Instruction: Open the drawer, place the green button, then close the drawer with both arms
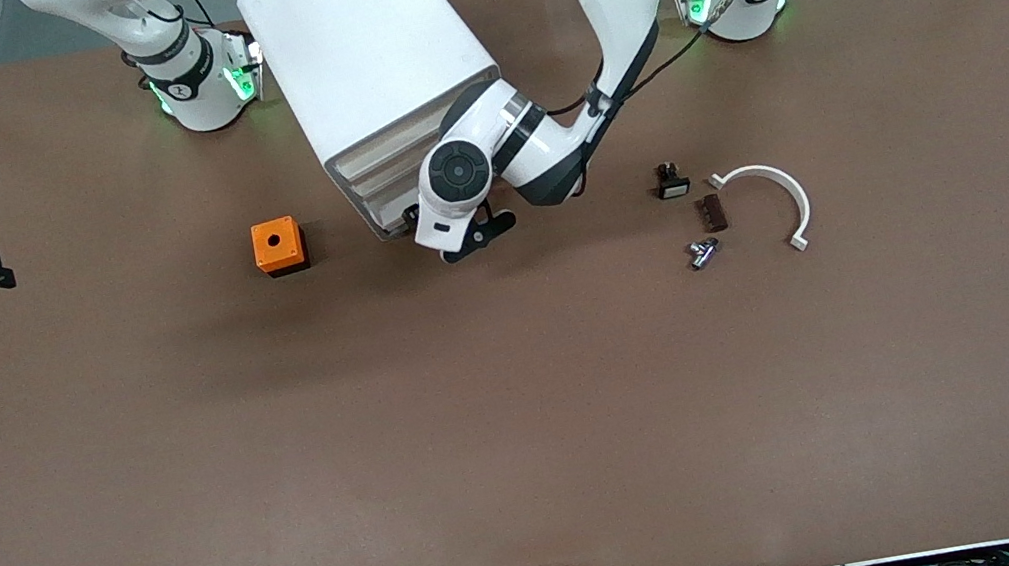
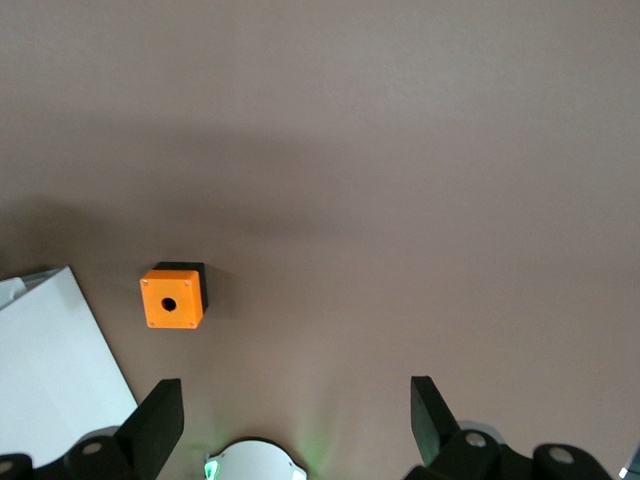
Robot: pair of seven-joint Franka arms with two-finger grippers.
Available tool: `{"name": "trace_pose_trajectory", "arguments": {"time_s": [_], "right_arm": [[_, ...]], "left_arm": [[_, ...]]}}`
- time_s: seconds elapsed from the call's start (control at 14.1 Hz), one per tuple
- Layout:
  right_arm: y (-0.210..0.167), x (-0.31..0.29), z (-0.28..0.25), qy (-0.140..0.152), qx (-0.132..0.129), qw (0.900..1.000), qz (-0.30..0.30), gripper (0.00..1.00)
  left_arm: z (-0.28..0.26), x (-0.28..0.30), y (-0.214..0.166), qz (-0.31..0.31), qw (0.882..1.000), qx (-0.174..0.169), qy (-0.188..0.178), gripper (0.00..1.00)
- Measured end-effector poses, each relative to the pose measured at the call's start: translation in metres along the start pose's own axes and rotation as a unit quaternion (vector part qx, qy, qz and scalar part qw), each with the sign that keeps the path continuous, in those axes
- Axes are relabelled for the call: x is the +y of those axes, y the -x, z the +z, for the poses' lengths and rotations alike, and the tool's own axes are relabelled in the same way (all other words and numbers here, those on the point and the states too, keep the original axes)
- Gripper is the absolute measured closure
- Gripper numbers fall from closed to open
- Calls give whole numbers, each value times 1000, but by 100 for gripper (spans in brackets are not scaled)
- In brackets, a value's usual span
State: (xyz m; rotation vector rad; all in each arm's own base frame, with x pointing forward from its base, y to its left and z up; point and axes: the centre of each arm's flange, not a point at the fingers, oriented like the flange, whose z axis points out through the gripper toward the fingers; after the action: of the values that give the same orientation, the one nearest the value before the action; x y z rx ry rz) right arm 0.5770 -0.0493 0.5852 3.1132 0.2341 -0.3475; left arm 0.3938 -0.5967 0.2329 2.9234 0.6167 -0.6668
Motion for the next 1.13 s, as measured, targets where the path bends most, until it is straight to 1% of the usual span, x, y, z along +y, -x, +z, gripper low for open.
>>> {"name": "trace_pose_trajectory", "arguments": {"time_s": [0.21,0.35,0.57,0.64,0.78,0.92,0.99,1.13], "right_arm": [[1,0,2,-1,-6,1000,4,0],[1,-2,2,0,-7,1000,14,0],[0,-3,2,0,-7,1000,18,0],[0,-3,1,0,-5,1000,18,0],[2,-2,-12,3,10,1000,19,0],[5,-2,-28,7,26,999,20,0],[7,-2,-33,7,29,999,20,0],[16,-7,-37,3,13,1000,18,0]], "left_arm": [[4,2,13,-6,1000,-14,1,0],[5,3,16,-6,1000,-17,1,0],[1,1,7,-16,1000,-15,4,0],[-6,-1,-6,-24,1000,-12,9,0],[-36,-11,-51,-53,998,-2,30,0],[-83,-33,-113,-83,995,26,53,0],[-107,-47,-141,-95,993,43,61,0],[-156,-79,-186,-118,987,78,73,0]]}}
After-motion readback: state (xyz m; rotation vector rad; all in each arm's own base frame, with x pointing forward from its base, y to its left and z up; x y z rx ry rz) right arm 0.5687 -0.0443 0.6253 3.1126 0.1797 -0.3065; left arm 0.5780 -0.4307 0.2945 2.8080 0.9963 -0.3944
